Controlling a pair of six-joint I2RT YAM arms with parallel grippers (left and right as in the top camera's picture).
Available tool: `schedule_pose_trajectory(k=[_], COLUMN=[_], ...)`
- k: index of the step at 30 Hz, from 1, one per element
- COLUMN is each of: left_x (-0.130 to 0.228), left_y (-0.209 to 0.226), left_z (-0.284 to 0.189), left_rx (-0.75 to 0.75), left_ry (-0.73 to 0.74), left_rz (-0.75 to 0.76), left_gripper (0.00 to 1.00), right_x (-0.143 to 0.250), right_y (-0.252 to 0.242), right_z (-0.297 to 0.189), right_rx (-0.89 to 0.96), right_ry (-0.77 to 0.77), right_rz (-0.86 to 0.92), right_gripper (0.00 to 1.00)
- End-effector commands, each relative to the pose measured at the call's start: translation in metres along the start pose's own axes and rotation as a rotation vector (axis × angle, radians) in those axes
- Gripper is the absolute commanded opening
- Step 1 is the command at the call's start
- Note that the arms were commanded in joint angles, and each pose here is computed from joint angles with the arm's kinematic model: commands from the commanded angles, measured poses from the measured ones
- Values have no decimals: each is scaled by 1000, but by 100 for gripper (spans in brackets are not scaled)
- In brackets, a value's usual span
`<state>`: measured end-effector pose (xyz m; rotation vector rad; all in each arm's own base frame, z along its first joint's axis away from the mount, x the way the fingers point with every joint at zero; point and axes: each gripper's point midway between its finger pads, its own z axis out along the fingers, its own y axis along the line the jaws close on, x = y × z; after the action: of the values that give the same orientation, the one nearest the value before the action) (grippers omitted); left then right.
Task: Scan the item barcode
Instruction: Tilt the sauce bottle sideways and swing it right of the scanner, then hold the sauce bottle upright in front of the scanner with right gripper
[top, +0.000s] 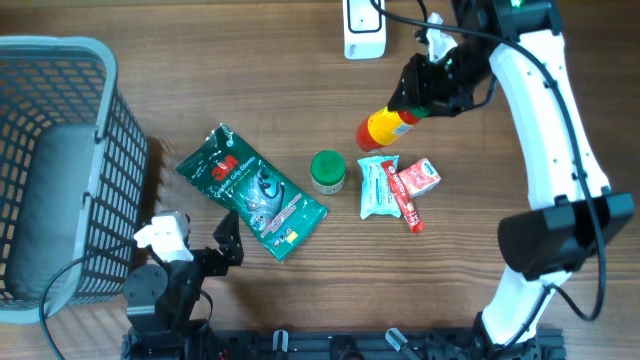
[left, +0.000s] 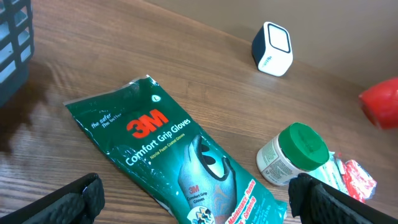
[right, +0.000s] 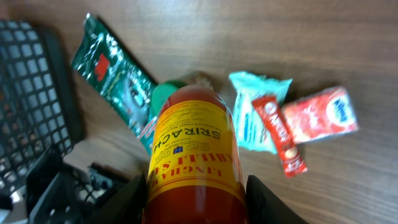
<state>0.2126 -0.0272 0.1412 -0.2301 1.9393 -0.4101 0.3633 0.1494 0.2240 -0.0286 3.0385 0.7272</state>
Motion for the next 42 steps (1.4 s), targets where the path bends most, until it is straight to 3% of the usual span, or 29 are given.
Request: schedule_pose_trajectory(k=[1, 9, 15, 18, 19, 28, 32, 35, 42], left_x=[1, 1, 1, 1, 1, 1, 1, 1, 1], left_y=[1, 1, 1, 1, 1, 1, 1, 1, 1], left_z=[1, 1, 1, 1, 1, 1, 1, 1, 1], left_rx=[0, 0, 0, 0, -1, 0, 0, 0, 0], left_ry=[-4, -4, -4, -4, -5, -4, -4, -4, -4], left_rz=[-5, -5, -5, -5, -5, -5, -5, -5, -5], left_gripper=[100, 100, 100, 100, 100, 100, 100, 100, 100], right_x=[38, 130, 146, 123, 88, -17, -42, -58, -129], right_y=[14, 3, 4, -2, -6, -21, -44, -83, -99], right_z=[-16, -1, -10, -9, -10, -49, -65, -65, -37], right_rx=[-74, -148, -150, -107, -65, 98, 243, 406, 418], right_ry=[15, 161, 115, 14, -128, -606, -734, -806, -952], right_rz=[-25, 1, -26, -55, -74, -27, 11, 192, 251], right_gripper=[41, 40, 40, 33, 29, 31, 31, 31, 39])
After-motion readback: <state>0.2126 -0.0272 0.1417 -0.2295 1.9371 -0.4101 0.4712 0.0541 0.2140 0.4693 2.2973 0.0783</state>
